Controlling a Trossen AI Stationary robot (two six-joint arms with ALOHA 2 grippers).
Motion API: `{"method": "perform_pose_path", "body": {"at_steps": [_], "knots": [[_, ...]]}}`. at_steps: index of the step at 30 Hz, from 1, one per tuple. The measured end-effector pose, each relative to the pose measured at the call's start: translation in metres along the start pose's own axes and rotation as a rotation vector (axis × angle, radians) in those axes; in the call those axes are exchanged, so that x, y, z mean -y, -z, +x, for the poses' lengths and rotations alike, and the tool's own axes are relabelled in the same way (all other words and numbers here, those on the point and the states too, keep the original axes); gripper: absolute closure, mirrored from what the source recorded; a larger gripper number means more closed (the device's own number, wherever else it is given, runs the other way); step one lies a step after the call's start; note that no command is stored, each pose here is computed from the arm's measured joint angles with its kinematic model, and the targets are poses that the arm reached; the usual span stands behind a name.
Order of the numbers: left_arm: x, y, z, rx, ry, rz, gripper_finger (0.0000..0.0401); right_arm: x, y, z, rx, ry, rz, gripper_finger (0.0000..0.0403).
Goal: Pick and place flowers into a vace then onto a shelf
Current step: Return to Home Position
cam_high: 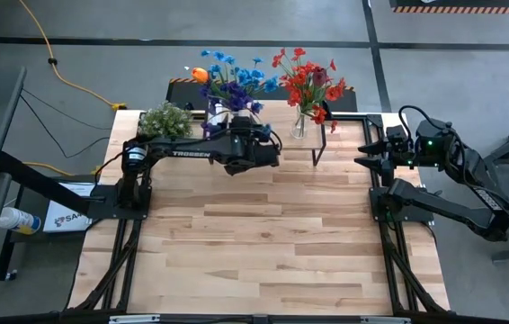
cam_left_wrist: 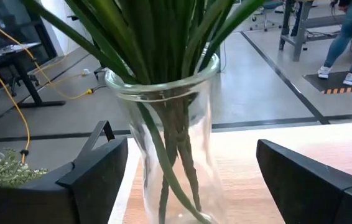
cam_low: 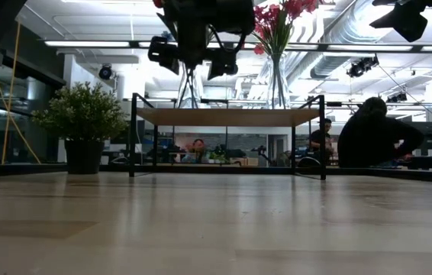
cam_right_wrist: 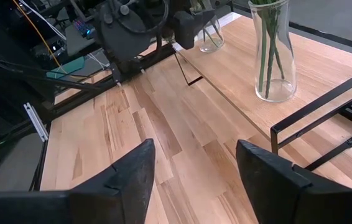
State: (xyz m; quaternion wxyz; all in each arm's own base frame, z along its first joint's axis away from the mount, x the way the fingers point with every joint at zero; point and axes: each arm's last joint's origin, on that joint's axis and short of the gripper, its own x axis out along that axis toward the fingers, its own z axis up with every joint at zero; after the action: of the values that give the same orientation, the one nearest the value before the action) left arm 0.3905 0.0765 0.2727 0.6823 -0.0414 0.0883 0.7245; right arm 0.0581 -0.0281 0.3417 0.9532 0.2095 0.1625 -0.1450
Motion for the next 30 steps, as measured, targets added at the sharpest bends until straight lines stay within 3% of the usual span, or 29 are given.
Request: {"method": "perform_pose_path", "body": {"at_steps": [30], "knots": [[-0.009, 0.006, -0.044, -0.014, 0.096, 0.144, 0.0011, 0.000, 0.000, 0.000, 0.000, 0.000, 0.003, 0.0188]]}}
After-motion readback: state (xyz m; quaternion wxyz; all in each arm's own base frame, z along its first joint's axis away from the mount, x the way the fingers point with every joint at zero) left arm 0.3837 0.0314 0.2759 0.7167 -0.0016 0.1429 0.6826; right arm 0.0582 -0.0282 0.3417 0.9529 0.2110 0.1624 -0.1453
